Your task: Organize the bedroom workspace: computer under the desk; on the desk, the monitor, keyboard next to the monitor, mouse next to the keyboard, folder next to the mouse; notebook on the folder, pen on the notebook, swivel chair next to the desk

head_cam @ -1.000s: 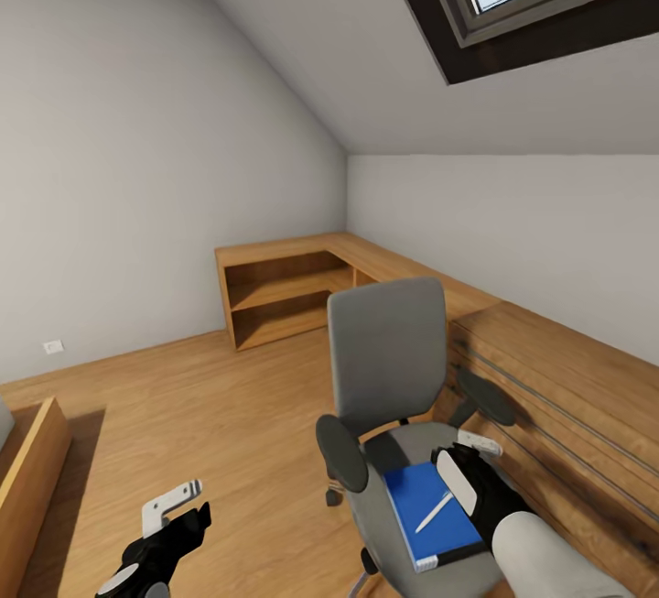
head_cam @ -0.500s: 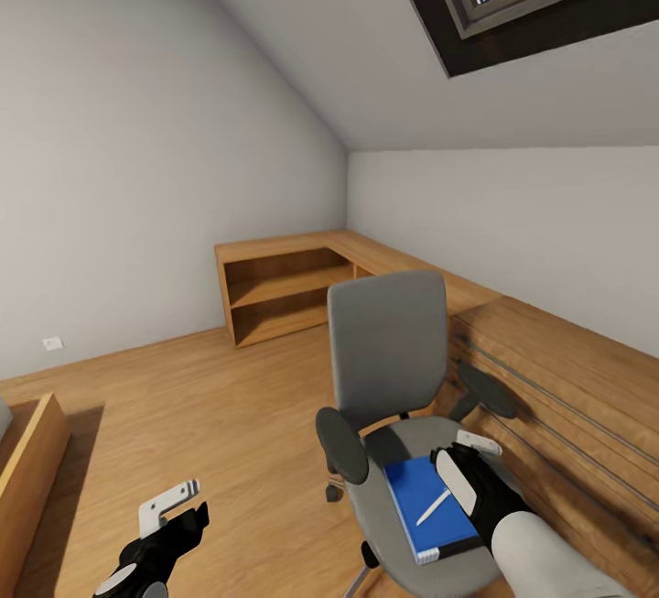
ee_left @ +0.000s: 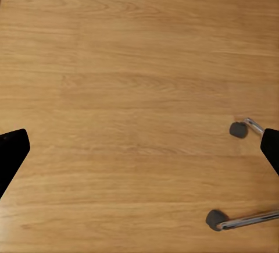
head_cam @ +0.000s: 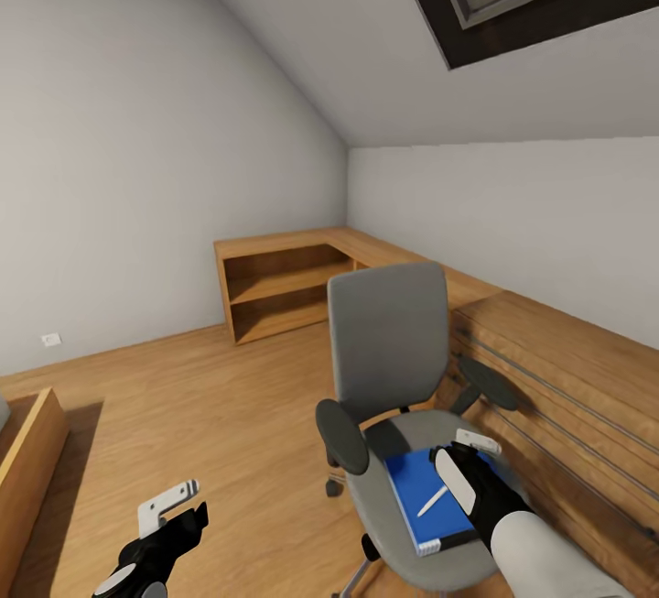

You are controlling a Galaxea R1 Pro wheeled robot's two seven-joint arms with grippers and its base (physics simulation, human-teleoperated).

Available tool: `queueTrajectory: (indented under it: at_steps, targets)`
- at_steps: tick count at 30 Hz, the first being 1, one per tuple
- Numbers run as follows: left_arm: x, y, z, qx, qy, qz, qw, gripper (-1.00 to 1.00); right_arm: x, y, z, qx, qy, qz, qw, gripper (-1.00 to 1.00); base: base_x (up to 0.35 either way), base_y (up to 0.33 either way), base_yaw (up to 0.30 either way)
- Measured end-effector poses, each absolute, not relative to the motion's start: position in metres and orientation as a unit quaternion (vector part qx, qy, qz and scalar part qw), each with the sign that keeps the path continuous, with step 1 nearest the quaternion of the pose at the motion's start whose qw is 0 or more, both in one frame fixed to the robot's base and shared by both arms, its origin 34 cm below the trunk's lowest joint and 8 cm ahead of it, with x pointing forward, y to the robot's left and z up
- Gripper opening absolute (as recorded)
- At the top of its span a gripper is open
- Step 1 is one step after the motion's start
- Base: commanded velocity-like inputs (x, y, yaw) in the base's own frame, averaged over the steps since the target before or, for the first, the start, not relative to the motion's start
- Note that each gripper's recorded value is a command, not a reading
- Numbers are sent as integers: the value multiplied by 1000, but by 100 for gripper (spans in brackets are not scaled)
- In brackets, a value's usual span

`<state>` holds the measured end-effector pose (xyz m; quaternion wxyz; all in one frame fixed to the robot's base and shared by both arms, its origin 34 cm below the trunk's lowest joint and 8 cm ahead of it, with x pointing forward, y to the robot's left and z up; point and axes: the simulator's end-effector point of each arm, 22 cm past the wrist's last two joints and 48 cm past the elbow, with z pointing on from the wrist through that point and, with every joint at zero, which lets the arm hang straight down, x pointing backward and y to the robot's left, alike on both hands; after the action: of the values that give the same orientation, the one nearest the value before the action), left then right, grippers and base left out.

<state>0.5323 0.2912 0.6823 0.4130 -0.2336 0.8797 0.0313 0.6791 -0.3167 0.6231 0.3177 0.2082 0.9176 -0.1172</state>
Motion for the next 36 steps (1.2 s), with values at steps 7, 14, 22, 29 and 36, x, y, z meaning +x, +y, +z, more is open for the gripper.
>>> queueTrajectory:
  at_steps: [7,14,22,29,36]
  targets:
    - [531,291,669,-234,880,31,413,100,678,-315,610,208,917,-117,318,100,0,0,0]
    - [530,291,663,-234,879,31,413,100,679,-314,606,208,917,-115,321,100,0,0,7]
    - [530,292,663,-234,879,31,413,100,680,-307,608,206,917,-112,322,100,0,0,132]
    - [530,291,663,-234,879,31,413,100,680,-307,608,206,917,-112,323,100,0,0,44]
    - [530,291,663,-234,880,31,413,100,680,-307,608,206,917,-112,322,100,0,0,6]
